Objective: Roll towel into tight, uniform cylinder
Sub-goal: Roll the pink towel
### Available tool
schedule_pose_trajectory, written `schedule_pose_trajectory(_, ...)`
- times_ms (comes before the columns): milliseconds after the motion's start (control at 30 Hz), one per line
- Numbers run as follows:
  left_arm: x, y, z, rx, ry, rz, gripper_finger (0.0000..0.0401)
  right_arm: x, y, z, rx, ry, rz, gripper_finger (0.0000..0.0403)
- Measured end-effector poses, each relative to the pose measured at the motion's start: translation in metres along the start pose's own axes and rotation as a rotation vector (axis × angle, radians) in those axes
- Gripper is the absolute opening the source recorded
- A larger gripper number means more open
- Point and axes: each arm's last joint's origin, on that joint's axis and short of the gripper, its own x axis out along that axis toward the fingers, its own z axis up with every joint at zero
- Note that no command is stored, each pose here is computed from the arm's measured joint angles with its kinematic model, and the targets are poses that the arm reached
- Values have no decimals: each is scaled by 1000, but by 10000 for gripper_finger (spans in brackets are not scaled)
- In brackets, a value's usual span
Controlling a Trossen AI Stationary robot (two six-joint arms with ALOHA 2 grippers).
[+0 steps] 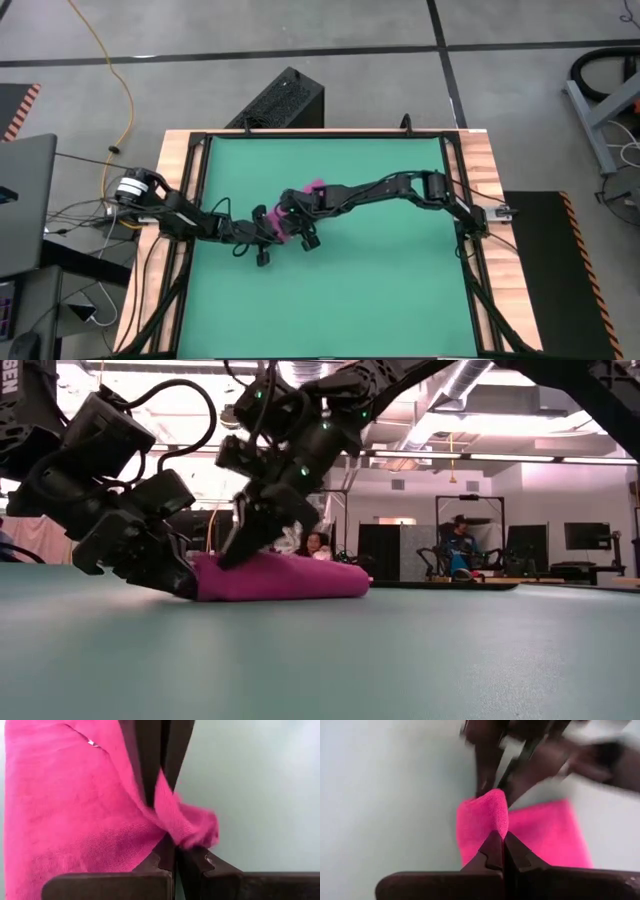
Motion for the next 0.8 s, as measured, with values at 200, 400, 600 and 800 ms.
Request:
schedule_pose_trajectory(200, 0, -1, -1, -5, 9, -24, 0, -8, -9, 10, -36, -41, -21, 7)
schedule_pose_trajectory(400, 0, -1, -1, -10, 10, -27, 0, 2, -9, 0, -17, -36, 30, 7)
schedule_pose_trajectory(600, -5, -2, 1, -13, 37, -93, 0, 5, -9, -4, -3, -26, 42, 7)
schedule_pose_trajectory(800, -20, 0, 6, -10, 88, -101, 0, 4, -16, -6, 6, -43, 42, 7)
